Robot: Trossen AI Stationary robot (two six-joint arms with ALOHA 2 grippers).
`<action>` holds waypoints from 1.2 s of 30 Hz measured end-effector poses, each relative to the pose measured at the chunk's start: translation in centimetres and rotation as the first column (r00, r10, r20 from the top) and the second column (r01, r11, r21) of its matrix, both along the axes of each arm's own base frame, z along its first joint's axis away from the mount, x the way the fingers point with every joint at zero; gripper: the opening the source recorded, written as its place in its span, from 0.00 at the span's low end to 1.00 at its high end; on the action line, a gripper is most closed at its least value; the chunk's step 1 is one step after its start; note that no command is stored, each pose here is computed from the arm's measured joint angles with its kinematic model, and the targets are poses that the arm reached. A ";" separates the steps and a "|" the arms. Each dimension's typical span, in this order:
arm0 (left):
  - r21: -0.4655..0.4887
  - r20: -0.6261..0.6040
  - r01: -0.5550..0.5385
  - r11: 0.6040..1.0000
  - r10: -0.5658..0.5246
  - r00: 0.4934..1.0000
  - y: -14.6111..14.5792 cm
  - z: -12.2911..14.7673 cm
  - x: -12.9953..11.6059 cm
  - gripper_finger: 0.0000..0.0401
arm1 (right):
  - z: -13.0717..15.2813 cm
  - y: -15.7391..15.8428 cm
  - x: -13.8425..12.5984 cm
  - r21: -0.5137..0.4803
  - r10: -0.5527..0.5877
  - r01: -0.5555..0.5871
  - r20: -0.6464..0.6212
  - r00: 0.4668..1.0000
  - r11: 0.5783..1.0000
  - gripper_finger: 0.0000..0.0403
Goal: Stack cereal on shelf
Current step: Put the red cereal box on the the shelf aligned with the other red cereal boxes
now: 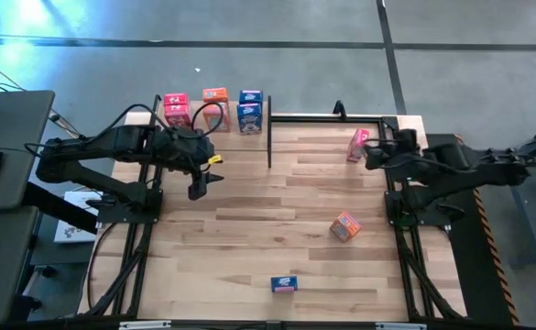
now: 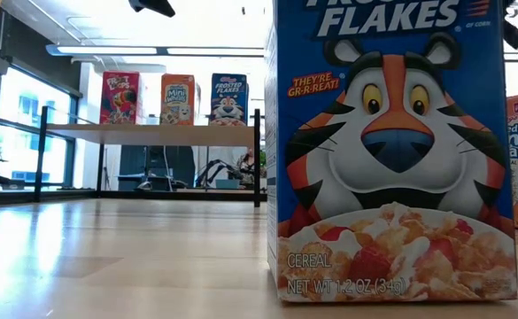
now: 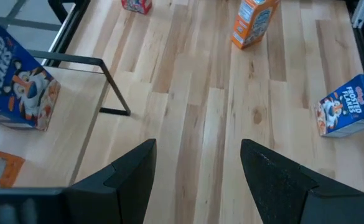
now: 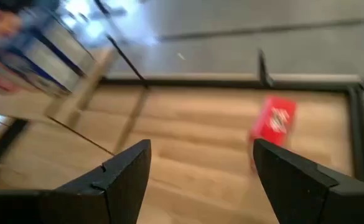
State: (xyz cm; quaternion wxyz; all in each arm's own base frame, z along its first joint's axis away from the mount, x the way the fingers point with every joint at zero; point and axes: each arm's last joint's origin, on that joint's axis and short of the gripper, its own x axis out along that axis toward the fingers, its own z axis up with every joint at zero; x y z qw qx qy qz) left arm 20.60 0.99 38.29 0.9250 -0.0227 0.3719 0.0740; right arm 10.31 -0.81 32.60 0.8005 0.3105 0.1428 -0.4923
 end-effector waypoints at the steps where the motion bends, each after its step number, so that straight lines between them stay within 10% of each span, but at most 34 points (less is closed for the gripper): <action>1: 0.002 -0.001 -0.003 1.000 0.003 1.000 0.1 0.0 0.0 0.56 | -0.4 -0.1 0.2 0.023 -0.011 0.012 -0.023 1.000 1.000 0.68; 19: 0.058 -0.008 0.013 0.998 -0.013 1.000 1.6 0.0 -0.1 0.56 | -3.9 -3.5 4.6 0.109 -0.283 0.327 -0.300 0.911 0.939 0.68; 36: 0.121 -0.039 0.026 0.992 -0.021 0.999 1.8 -0.3 0.4 0.56 | -4.4 -9.2 4.5 0.278 -0.240 0.339 -0.334 0.911 0.899 0.68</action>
